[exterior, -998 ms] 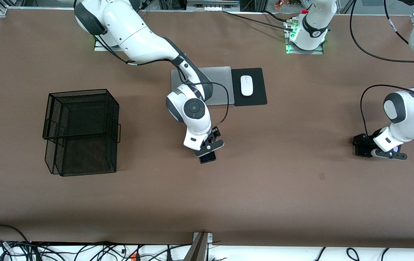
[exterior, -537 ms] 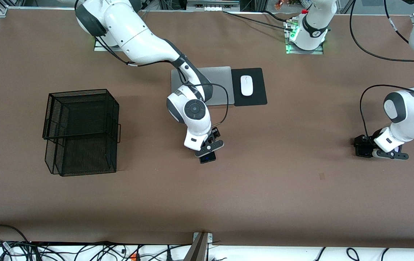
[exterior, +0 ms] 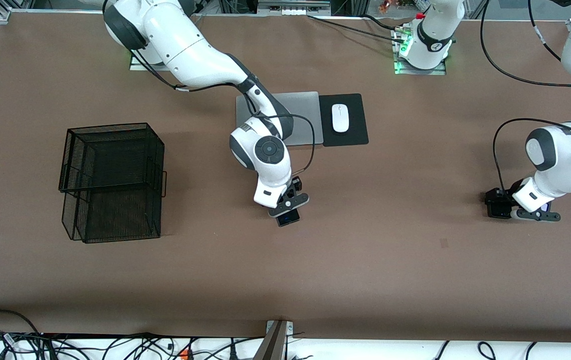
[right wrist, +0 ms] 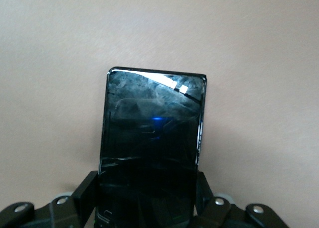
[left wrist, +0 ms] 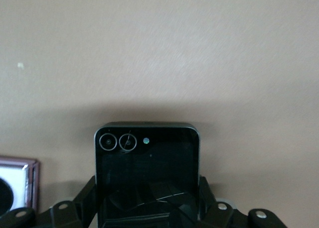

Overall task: Place phones with both arms
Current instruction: 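Carry the bar phone into the mesh basket while the left gripper lifts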

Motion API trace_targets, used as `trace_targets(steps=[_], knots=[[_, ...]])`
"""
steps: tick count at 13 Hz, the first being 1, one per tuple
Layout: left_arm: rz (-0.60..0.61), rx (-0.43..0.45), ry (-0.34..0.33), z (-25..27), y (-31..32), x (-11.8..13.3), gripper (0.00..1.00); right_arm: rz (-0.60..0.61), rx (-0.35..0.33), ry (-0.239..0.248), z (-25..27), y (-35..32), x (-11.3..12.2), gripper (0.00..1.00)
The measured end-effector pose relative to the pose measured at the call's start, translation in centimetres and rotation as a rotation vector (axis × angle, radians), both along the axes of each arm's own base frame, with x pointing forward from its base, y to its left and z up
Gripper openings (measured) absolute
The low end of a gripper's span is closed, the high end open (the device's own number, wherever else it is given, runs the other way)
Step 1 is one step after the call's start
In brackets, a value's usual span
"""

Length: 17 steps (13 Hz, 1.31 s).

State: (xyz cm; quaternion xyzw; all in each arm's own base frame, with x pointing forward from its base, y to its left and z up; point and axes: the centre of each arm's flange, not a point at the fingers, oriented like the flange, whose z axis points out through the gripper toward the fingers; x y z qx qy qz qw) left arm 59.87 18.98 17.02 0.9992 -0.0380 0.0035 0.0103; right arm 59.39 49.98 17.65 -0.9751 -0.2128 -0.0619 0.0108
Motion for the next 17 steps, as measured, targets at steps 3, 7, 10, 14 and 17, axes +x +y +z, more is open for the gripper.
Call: trace_targets(steps=[3,7,10,14,17], knots=[[-0.007,0.004,0.020,2.0,-0.6,1.8,0.81,-0.074,-0.030,-0.041,6.0,-3.9,4.1,0.81],[0.005,0.008,0.021,3.0,-1.5,2.9,0.81,-0.261,-0.080,-0.003,19.9,-16.0,9.2,0.81],[0.053,0.008,0.030,3.6,-7.5,4.6,0.81,-0.344,-0.172,0.013,25.2,-25.0,10.4,0.81],[0.116,0.032,0.076,6.7,-20.9,7.3,0.81,-0.367,-0.264,0.092,26.6,-37.0,8.3,0.81],[0.158,0.078,0.120,8.9,-32.0,7.0,0.81,-0.421,-0.277,0.198,25.5,-44.7,4.1,0.81]])
